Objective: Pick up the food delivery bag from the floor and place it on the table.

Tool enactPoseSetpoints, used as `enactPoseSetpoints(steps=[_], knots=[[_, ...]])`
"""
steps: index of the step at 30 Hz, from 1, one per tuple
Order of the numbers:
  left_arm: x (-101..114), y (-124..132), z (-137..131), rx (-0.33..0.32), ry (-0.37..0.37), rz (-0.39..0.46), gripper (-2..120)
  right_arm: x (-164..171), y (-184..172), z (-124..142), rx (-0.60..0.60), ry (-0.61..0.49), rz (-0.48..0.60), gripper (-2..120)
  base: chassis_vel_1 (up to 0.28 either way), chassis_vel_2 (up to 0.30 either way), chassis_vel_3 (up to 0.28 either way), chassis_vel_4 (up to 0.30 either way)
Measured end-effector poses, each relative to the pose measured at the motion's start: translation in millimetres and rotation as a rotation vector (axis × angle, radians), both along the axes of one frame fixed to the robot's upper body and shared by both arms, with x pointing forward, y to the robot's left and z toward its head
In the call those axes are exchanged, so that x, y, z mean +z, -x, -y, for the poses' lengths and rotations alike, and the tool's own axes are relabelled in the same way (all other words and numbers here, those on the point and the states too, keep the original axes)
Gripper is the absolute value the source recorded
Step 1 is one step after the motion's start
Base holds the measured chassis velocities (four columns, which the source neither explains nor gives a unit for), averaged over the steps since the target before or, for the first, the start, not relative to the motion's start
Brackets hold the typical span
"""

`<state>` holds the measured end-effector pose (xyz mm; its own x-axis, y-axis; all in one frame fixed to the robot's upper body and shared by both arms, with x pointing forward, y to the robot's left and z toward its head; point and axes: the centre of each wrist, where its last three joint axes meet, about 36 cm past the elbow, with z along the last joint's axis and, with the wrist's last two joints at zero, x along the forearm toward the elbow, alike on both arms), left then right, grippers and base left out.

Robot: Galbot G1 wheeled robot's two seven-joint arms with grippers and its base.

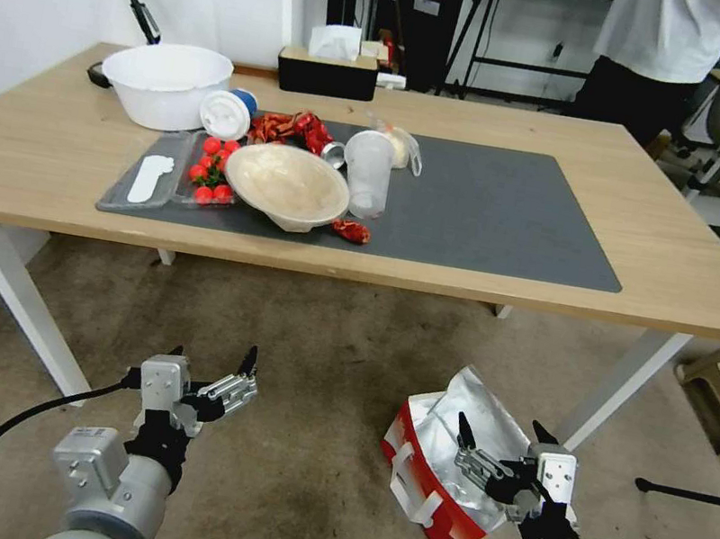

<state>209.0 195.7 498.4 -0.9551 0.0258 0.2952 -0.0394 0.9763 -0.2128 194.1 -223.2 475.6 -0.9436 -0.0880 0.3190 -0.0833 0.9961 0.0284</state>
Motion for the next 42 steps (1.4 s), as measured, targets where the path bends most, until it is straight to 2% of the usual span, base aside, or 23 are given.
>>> enactPoseSetpoints(steps=[42], knots=[[0.1, -0.1, 0.1, 0.001, 0.004, 0.007, 100, -4.7, -1.1, 0.1, -0.006, -0.006, -0.009, 100, 0.000, 0.000, 0.000, 0.000]])
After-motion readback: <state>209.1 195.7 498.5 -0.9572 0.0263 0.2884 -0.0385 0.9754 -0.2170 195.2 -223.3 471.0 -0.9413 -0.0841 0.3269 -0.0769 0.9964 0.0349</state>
